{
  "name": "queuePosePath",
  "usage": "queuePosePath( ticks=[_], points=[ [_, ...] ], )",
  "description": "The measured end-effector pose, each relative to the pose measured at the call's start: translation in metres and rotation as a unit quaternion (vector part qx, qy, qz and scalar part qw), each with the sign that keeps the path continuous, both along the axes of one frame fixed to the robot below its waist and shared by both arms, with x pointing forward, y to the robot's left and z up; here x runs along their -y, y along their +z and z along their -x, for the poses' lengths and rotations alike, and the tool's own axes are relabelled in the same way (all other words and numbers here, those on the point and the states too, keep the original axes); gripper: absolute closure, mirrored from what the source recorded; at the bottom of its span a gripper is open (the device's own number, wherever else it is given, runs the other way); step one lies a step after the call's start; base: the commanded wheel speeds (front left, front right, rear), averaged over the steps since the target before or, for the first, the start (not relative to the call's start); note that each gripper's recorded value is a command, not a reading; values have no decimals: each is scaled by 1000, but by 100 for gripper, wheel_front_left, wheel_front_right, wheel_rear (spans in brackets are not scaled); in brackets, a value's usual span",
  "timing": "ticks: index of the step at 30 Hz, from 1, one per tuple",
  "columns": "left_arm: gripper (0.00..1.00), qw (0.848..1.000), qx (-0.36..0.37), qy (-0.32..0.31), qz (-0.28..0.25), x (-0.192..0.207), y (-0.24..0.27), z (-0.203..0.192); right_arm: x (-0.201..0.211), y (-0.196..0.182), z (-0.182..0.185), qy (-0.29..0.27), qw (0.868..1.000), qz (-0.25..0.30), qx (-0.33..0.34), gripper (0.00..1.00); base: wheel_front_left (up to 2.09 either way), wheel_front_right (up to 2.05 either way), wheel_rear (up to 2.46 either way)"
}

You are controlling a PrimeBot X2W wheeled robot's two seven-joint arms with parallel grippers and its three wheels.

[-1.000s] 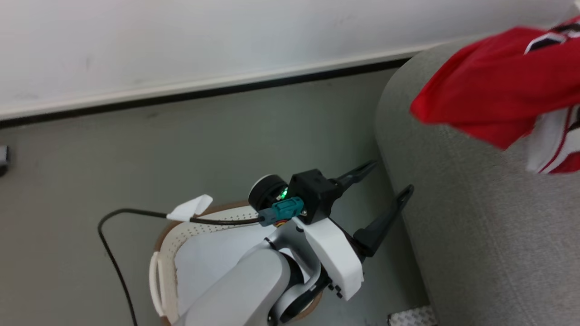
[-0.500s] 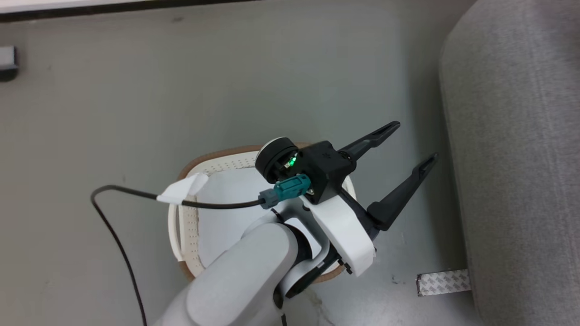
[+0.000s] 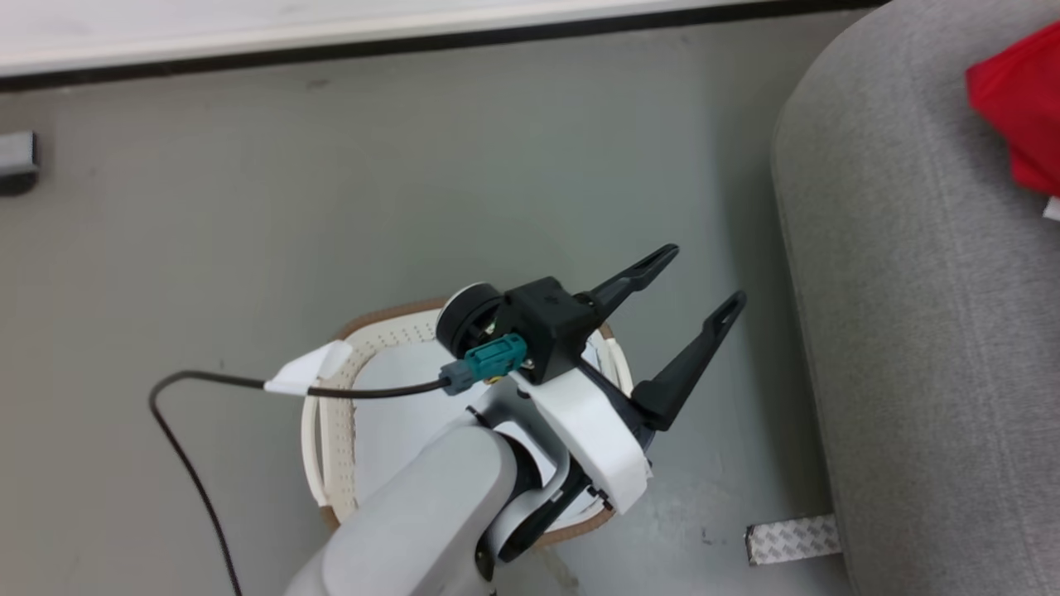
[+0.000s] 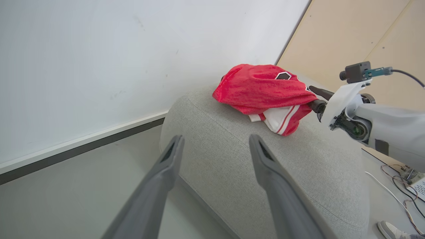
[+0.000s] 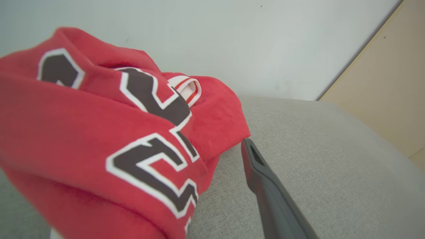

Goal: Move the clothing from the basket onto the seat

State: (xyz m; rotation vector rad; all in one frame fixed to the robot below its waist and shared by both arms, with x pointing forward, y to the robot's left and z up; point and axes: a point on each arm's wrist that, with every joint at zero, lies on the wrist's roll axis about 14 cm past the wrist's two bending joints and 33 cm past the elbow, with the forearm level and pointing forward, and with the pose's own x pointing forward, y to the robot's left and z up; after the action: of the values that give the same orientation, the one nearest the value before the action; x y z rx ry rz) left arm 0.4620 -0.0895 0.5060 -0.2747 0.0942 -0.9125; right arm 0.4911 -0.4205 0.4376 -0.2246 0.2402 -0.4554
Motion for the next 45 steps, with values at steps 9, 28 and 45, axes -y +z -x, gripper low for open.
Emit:
queuePosePath(
  ticks=[9,28,45],
  points=[
    [0,1000,7,15,9,-3,23,19,-5,20,42,-3,1000,-3,21,0,0,0,0],
    [0,996,16,83,9,-39,39,41,-21,32,97,1,998,-29,55,0,0,0,0],
    [0,974,31,226,-13,-123,24,56,-83,78,110,86,986,-21,139,0,0,0,0]
  ],
)
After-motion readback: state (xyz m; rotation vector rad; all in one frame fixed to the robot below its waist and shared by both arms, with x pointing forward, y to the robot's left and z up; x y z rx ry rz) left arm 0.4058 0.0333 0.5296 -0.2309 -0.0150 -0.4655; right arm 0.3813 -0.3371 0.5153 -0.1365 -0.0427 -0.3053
